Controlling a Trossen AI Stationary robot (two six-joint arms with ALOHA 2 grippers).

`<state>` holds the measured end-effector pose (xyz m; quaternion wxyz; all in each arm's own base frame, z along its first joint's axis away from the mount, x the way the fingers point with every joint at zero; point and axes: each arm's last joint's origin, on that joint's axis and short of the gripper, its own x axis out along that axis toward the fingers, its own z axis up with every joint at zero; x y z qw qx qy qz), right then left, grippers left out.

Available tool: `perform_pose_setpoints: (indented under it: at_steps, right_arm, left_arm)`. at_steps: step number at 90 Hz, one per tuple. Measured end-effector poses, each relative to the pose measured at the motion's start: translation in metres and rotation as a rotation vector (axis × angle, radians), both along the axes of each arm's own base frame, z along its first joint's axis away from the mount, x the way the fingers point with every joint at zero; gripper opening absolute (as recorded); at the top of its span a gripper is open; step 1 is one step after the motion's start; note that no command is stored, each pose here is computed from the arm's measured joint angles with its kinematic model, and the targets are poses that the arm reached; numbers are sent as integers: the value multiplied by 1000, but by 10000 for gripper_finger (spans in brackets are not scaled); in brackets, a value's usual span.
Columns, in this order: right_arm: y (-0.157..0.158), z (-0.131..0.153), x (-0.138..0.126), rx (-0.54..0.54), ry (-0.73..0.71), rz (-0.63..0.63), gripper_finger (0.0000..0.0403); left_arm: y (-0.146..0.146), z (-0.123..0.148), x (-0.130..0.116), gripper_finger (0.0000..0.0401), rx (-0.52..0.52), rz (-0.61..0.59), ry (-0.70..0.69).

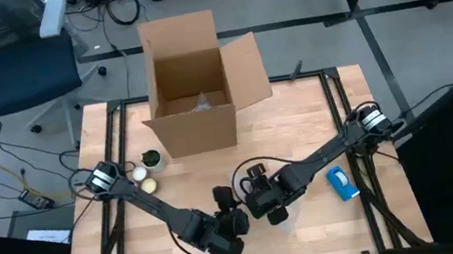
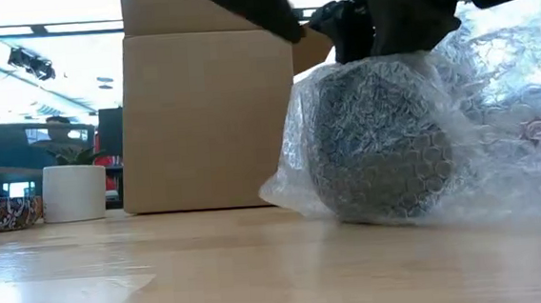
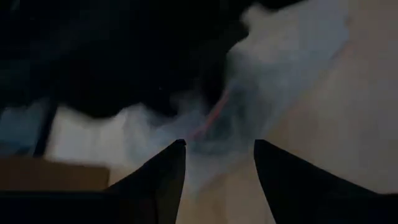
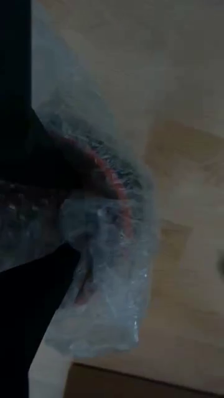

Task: Wrap mug
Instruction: Wrap the black mug with bubble wrap

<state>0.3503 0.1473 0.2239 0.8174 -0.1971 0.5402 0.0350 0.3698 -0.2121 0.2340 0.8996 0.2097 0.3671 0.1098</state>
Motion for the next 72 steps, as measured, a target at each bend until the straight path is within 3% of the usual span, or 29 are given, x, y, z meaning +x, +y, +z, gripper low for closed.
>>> perform_pose_setpoints:
  at_steps: [20, 36, 56, 72]
  right_arm:
    - [-10, -6, 4, 90, 76, 33, 153]
    - [-15, -1, 1, 82, 83, 27, 135]
    - [-18, 12, -5, 41, 40, -18, 111]
    - [-15, 17, -6, 59, 6, -65, 89]
  left_arm:
    - [24, -15, 18, 172, -79, -108, 30]
    - [41, -25, 22, 173, -58, -93, 59]
    - [35, -19, 19, 173, 5, -71, 6]
    - [13, -27, 4, 173, -49, -84, 17]
